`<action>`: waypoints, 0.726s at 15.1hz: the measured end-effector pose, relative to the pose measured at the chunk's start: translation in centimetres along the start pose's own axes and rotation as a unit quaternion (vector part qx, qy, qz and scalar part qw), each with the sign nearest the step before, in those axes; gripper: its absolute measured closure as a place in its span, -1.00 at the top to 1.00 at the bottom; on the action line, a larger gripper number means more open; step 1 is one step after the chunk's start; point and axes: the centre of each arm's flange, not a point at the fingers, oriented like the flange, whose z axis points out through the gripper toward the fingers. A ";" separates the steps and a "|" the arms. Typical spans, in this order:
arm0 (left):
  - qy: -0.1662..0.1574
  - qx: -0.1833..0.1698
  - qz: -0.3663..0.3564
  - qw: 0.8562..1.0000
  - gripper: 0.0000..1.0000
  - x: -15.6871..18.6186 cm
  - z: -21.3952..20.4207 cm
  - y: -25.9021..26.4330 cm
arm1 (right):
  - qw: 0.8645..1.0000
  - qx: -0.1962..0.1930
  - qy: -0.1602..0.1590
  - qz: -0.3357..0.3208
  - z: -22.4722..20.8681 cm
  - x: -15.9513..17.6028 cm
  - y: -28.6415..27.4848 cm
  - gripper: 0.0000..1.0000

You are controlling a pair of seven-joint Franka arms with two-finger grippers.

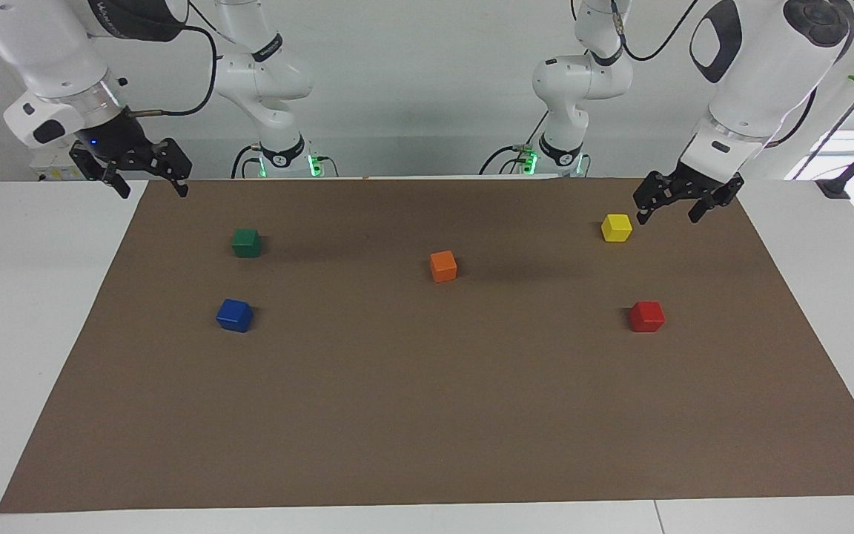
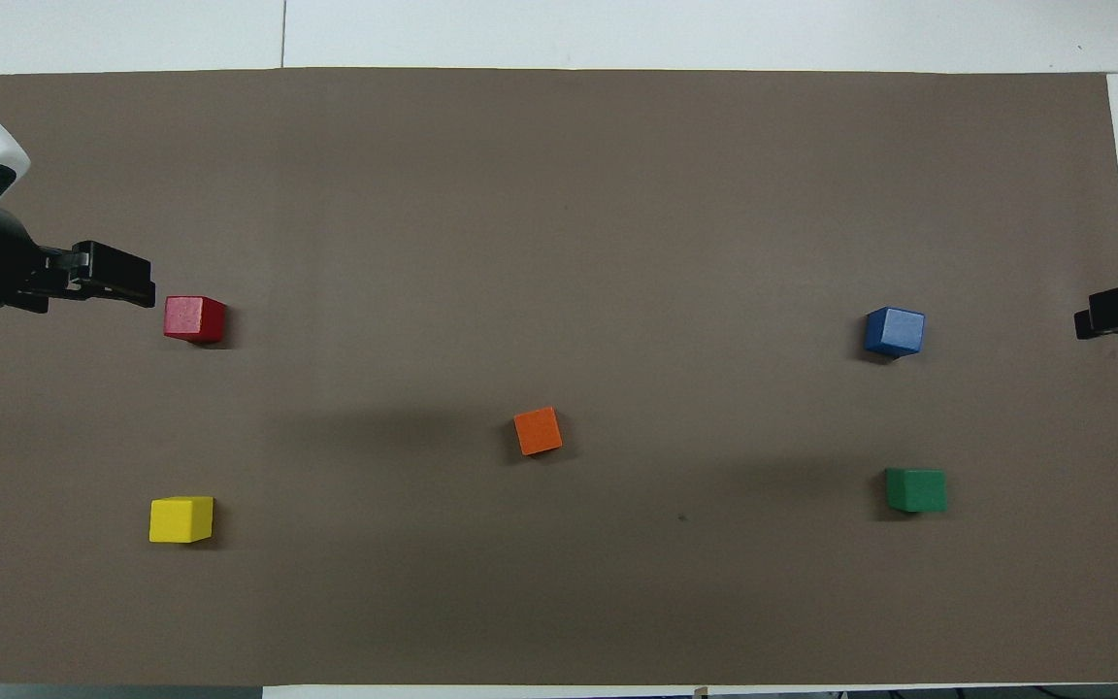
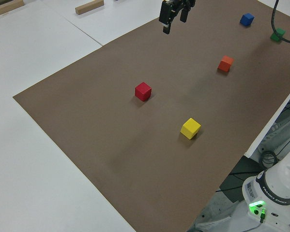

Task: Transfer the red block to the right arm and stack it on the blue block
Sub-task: 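Lower the left gripper onto the red cube while the right gripper advances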

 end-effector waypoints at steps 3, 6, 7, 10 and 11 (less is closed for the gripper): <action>0.000 0.000 -0.001 1.000 1.00 0.0 0.0 -0.1 | 1.000 0.000 0.000 0.000 0.0 0.0 0.0 1.00; 0.006 -0.001 0.003 1.000 1.00 0.2 0.1 0.8 | 1.000 0.004 -0.001 0.000 0.1 0.0 0.0 1.00; 0.011 -0.002 -0.002 1.000 1.00 0.3 0.0 1.2 | 1.000 0.013 -0.002 0.000 0.2 0.0 -0.2 1.00; 0.022 -0.003 -0.020 1.000 1.00 0.9 0.3 0.7 | 0.997 0.078 -0.010 0.006 1.4 -0.2 -0.8 1.00; 0.025 -0.004 -0.023 0.999 1.00 1.2 0.7 0.3 | 0.995 0.104 -0.013 0.005 1.9 -0.3 -0.7 1.00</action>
